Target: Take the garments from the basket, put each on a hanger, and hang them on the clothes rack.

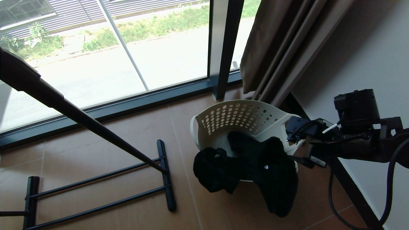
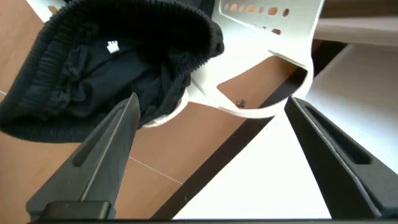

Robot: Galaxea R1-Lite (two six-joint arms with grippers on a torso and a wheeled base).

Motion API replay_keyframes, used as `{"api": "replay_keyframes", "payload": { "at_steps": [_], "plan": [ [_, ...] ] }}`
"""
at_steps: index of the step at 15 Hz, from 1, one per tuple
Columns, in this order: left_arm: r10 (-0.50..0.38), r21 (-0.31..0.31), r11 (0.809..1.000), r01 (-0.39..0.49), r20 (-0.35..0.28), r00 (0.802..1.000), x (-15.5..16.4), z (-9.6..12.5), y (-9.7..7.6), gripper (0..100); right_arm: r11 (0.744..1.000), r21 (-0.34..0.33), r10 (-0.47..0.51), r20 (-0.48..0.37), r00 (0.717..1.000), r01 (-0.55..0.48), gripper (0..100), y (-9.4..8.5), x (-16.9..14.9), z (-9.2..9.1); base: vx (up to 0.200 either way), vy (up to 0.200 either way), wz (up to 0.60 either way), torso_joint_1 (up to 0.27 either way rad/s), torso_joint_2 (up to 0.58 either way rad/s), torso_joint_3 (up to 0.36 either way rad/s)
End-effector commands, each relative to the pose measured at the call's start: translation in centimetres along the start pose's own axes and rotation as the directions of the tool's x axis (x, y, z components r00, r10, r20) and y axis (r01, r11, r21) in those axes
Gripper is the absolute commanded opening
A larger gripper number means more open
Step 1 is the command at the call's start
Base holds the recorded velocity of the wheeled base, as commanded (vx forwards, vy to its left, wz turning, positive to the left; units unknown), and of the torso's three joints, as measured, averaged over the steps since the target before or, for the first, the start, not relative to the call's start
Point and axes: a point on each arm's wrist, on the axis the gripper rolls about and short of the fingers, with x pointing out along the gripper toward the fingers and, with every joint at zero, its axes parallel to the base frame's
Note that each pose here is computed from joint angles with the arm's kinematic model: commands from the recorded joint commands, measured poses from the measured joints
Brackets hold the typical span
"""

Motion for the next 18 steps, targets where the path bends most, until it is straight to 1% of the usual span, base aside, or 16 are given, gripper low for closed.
{"api": "replay_keyframes", "payload": {
  "at_steps": [1,4,5,10,11,12,13,16,18],
  "plan": [
    [0.001,0.000,1.000,-0.001,0.000,1.000,0.0,0.0,0.0,100,0.998,-0.045,0.042,-0.038,0.998,-0.043,100,0.8,3.2,0.9,0.000,0.000,0.00,0.000,0.00,0.000],
    [0.000,0.000,1.000,0.000,0.001,1.000,0.0,0.0,0.0,100,0.994,-0.109,0.026,-0.055,0.998,-0.032,100,0.6,4.2,1.5,0.000,0.000,0.00,0.000,0.00,0.000],
    [0.000,0.000,1.000,0.000,0.001,1.000,0.0,0.0,0.0,100,0.993,-0.115,0.032,-0.053,0.998,-0.038,100,0.7,4.6,1.8,0.000,0.000,0.00,0.000,0.00,0.000],
    [0.000,0.000,1.000,0.000,0.001,1.000,0.0,0.0,0.0,100,0.992,-0.122,0.025,-0.098,0.995,-0.037,100,0.9,7.7,2.3,0.000,0.000,0.00,0.000,0.00,0.000],
    [0.000,0.000,1.000,0.000,0.001,1.000,0.0,0.0,0.0,100,0.992,-0.120,0.019,-0.099,0.995,-0.031,100,0.6,8.4,2.5,0.000,0.000,0.00,0.000,0.00,0.000],
    [0.000,0.000,1.000,0.000,0.001,1.000,0.0,0.0,0.0,100,0.992,-0.120,0.019,-0.099,0.995,-0.031,100,0.6,8.4,2.5,0.000,0.000,0.00,0.000,0.00,0.000],
    [0.000,0.000,1.000,0.000,0.001,1.000,0.0,0.0,0.0,100,0.993,-0.112,0.013,-0.107,0.994,-0.025,100,0.1,9.8,2.6,0.000,0.000,0.00,0.000,0.00,0.000],
    [0.000,0.000,1.000,0.000,0.001,1.000,0.0,0.0,0.0,100,0.993,-0.112,0.012,-0.131,0.991,-0.027,100,-0.1,11.4,2.0,0.000,0.000,0.00,0.000,0.00,0.000],
    [0.000,0.000,1.000,0.000,0.001,1.000,0.0,0.0,0.0,100,0.994,-0.110,-0.007,-0.145,0.989,-0.009,100,-0.5,12.1,2.1,0.000,0.000,0.00,0.000,0.00,0.000]
  ]
}}
